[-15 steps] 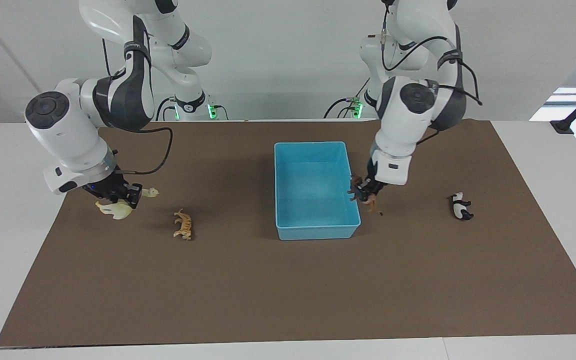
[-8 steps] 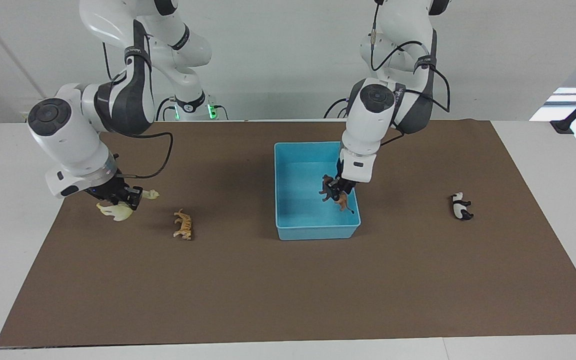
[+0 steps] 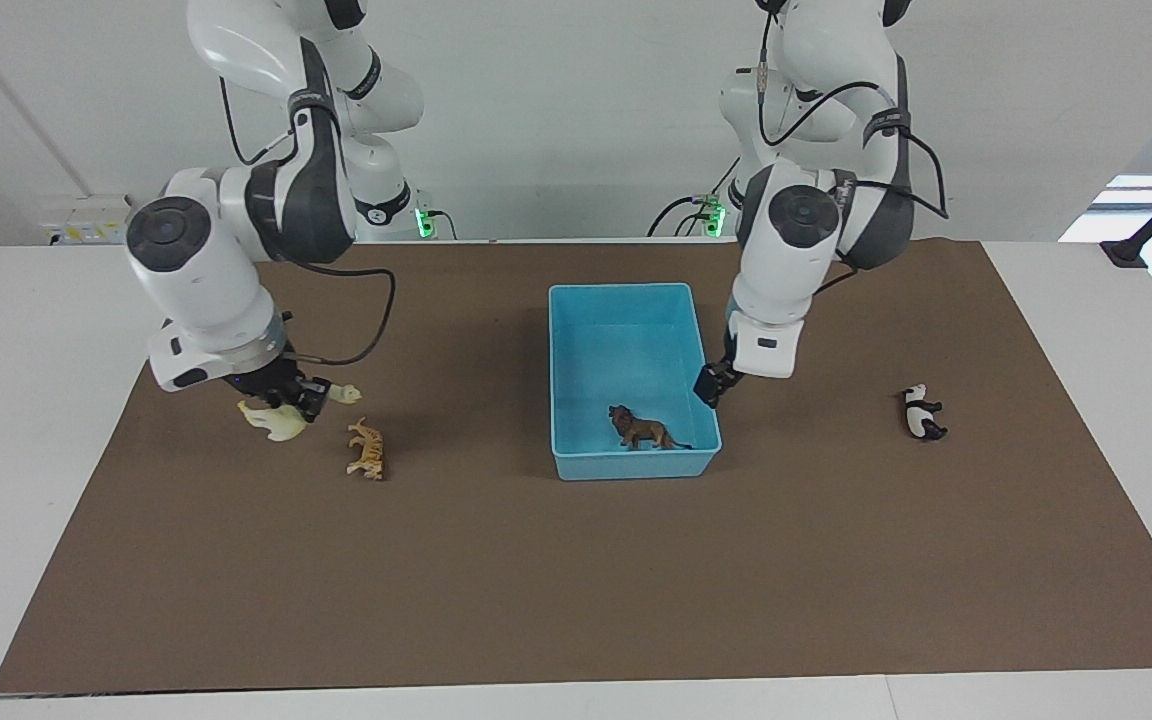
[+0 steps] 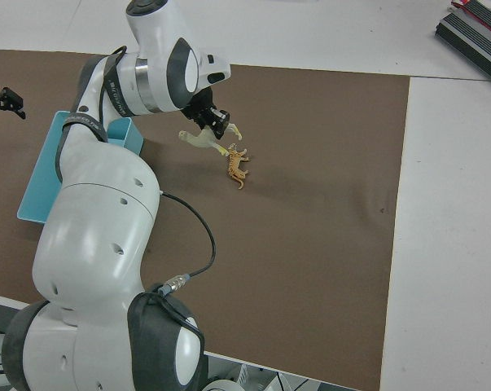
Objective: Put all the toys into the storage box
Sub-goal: 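Lower the cream llama into the blue box with the right gripper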
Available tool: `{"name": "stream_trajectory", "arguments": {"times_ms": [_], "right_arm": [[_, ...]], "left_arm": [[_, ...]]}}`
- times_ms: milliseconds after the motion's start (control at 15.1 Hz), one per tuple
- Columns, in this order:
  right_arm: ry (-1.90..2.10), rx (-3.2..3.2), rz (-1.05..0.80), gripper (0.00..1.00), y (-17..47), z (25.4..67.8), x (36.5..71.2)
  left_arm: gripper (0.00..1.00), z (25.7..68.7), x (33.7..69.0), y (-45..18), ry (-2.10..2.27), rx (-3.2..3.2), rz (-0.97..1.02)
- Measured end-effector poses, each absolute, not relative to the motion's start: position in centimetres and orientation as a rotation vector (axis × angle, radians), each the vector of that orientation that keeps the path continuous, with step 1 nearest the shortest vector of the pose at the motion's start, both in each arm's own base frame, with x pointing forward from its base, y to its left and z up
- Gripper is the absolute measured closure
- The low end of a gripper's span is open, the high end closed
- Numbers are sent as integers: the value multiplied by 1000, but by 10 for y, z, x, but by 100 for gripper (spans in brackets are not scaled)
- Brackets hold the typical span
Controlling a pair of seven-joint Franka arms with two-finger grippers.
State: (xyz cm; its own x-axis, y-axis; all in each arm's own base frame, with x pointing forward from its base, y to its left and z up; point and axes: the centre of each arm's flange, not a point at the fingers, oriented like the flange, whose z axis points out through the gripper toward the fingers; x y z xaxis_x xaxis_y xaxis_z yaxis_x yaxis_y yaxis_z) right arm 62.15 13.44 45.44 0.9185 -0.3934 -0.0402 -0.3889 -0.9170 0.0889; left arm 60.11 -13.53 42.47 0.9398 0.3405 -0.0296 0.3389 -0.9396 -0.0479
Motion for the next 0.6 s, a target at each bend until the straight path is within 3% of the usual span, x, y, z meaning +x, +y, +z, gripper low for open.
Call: {"name": "stream_trajectory", "arguments": {"times_ms": [332, 597], "right_arm": [[-741, 2991, 1, 59, 292, 477, 571], [-819, 3083, -62, 59, 384, 488, 520]], "left_arm": [[0, 407, 612, -1, -118, -3113, 32], [0, 379, 588, 43, 76, -3104, 80]]}}
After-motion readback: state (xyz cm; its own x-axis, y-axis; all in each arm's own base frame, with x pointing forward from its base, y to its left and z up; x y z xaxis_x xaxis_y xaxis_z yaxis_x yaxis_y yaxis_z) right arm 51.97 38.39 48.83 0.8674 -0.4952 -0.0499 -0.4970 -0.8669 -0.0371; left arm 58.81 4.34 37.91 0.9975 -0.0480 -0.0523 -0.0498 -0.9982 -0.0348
